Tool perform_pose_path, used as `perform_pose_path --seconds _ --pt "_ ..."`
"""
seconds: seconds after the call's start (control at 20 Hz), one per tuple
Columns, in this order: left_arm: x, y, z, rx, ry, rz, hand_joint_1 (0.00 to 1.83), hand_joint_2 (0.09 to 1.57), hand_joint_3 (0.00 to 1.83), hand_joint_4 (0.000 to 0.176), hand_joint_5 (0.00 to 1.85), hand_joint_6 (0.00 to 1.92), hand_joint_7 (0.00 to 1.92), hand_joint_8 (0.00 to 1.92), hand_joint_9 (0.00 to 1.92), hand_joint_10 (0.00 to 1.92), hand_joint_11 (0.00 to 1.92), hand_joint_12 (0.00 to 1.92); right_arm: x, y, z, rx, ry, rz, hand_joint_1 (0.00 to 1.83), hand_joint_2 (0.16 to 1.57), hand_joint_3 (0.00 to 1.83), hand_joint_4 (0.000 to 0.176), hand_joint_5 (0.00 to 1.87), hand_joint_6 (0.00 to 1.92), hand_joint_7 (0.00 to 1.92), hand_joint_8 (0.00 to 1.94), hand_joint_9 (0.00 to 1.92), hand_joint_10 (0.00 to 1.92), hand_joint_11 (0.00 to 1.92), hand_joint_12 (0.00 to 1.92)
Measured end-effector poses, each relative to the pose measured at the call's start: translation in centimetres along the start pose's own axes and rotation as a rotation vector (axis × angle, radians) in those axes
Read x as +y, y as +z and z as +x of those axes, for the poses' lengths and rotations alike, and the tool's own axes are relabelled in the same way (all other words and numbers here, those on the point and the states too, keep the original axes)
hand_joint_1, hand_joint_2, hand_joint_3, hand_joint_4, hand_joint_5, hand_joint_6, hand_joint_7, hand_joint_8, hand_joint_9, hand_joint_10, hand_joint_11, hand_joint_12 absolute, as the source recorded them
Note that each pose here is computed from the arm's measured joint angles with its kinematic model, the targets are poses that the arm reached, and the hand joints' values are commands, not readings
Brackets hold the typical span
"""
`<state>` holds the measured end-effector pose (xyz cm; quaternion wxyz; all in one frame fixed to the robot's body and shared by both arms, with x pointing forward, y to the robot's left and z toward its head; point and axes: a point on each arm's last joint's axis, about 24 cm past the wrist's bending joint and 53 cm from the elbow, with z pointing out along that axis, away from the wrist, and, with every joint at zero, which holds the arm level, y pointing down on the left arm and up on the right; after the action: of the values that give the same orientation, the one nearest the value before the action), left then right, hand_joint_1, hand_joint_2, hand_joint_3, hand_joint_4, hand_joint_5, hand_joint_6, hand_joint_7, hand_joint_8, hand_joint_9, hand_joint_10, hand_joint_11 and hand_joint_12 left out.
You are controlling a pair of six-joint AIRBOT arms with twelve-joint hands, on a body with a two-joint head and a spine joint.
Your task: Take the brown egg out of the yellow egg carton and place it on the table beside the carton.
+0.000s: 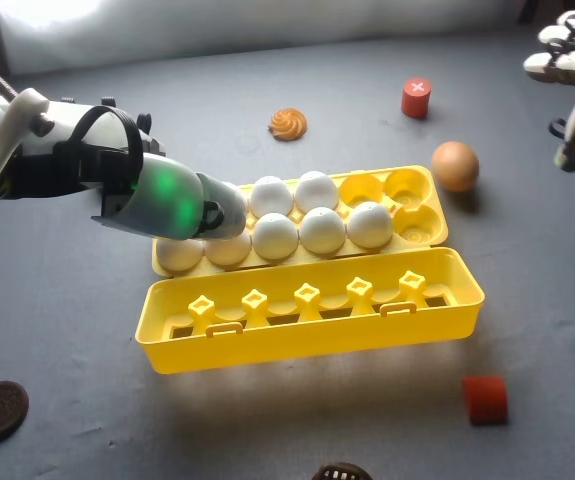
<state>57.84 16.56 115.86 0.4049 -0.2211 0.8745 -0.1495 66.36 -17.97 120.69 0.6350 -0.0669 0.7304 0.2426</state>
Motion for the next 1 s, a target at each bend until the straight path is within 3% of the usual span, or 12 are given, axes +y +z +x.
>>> perform_pose_path --seconds 0.05,0.1,0.15,0.2,0.25,0.3,0.4,0.5,0.55,0.75,0.8,1.0 --pt "0.0 0.0 0.0 0.0 0.0 0.0 0.0 1.19 0.0 0.0 0.03 0.0 0.02 0.0 0.0 0.0 0.0 0.0 0.1 -0.7 -0.1 0.004 0.003 0.009 0.78 0.89 0.01 0.121 1.1 0.01 0.29 0.01 0.11 0.03 0.02 0.02" --pt "0.0 0.0 0.0 0.0 -0.001 0.001 0.0 1.19 0.0 0.0 0.03 0.0 0.02 0.0 0.0 0.0 0.0 0.0 0.2 -1.5 -0.1 0.013 -0.009 0.015 0.78 0.9 0.0 0.109 1.21 0.04 0.64 0.02 0.35 0.27 0.0 0.61" --pt "0.0 0.0 0.0 0.0 0.0 0.001 0.0 1.19 0.0 0.0 0.03 0.0 0.02 0.0 0.0 0.0 0.0 0.0 0.4 -2.2 0.0 0.025 -0.02 0.018 0.69 1.02 0.01 0.005 1.19 0.42 0.7 0.9 0.48 1.12 0.12 1.42" --pt "0.0 0.0 0.0 0.0 -0.001 0.001 0.0 1.19 0.0 0.0 0.03 0.0 0.02 0.01 0.0 0.0 0.0 0.0 0.6 -3.3 0.1 0.038 -0.02 0.023 0.65 1.1 0.01 0.0 0.95 1.39 0.79 1.56 0.64 1.64 0.41 1.82" --pt "0.0 0.0 0.0 -0.001 -0.001 0.0 0.0 1.19 0.0 0.0 0.03 0.0 0.02 0.0 0.0 0.0 0.0 0.0 0.6 -3.8 0.2 0.045 -0.013 0.029 0.61 1.19 0.03 0.0 1.01 1.81 1.08 1.86 1.02 1.86 1.1 1.9" --pt "-0.1 0.0 -0.1 -0.002 -0.002 0.003 0.0 1.19 0.0 0.0 0.05 0.01 0.04 0.01 0.01 0.01 0.0 0.0 0.5 -4.5 0.1 0.052 0.01 0.043 0.5 1.34 0.03 0.0 1.17 1.9 1.27 1.93 1.28 1.91 1.54 1.92" --pt "-0.1 0.0 -0.3 -0.01 0.003 0.004 0.0 1.19 0.0 0.0 0.05 0.01 0.03 0.0 0.0 0.0 0.0 0.0 0.5 -5.7 -0.4 0.042 0.045 0.068 0.39 1.52 0.05 0.001 1.4 1.92 1.5 1.94 1.58 1.92 1.85 1.92" --pt "-0.2 0.0 -0.4 -0.016 0.006 0.006 0.0 1.19 0.0 0.0 0.06 0.01 0.05 0.01 0.02 0.01 0.0 0.0 0.5 -6.7 -1.1 0.017 0.069 0.095 0.58 1.53 0.0 0.157 1.46 1.92 1.59 1.94 1.67 1.92 1.89 1.92" --pt "-0.1 0.0 -0.4 -0.014 0.005 0.004 0.0 1.19 0.0 0.0 0.05 0.01 0.06 0.01 0.02 0.01 0.0 0.0 0.7 -7.1 -1.5 0.003 0.086 0.11 0.48 1.56 0.02 0.175 1.49 1.92 1.69 1.94 1.76 1.92 1.92 1.92" --pt "-0.1 0.0 -0.4 -0.014 0.005 0.004 0.0 1.19 0.0 0.0 0.05 0.0 0.04 0.0 0.01 0.0 0.0 0.0 1.0 -8.2 -0.8 0.017 0.16 0.171 0.59 1.55 0.01 0.176 1.47 1.92 1.71 1.94 1.78 1.92 1.92 1.92" --pt "-0.1 0.0 -0.4 -0.014 0.005 0.004 0.0 1.19 0.0 0.0 0.05 0.0 0.05 0.0 0.01 0.0 0.0 0.0 1.1 -8.3 -0.7 0.02 0.159 0.172 0.51 1.56 0.01 0.176 1.46 1.92 1.66 1.94 1.71 1.92 1.92 1.92" --pt "-0.1 0.0 -0.4 -0.014 0.006 0.004 0.0 1.2 0.0 0.0 0.06 0.0 0.06 0.01 0.02 0.0 0.0 0.0 0.1 -8.5 -0.7 0.013 0.209 0.213 0.52 1.51 0.0 0.176 1.32 1.92 1.49 1.94 1.57 1.92 1.82 1.92"
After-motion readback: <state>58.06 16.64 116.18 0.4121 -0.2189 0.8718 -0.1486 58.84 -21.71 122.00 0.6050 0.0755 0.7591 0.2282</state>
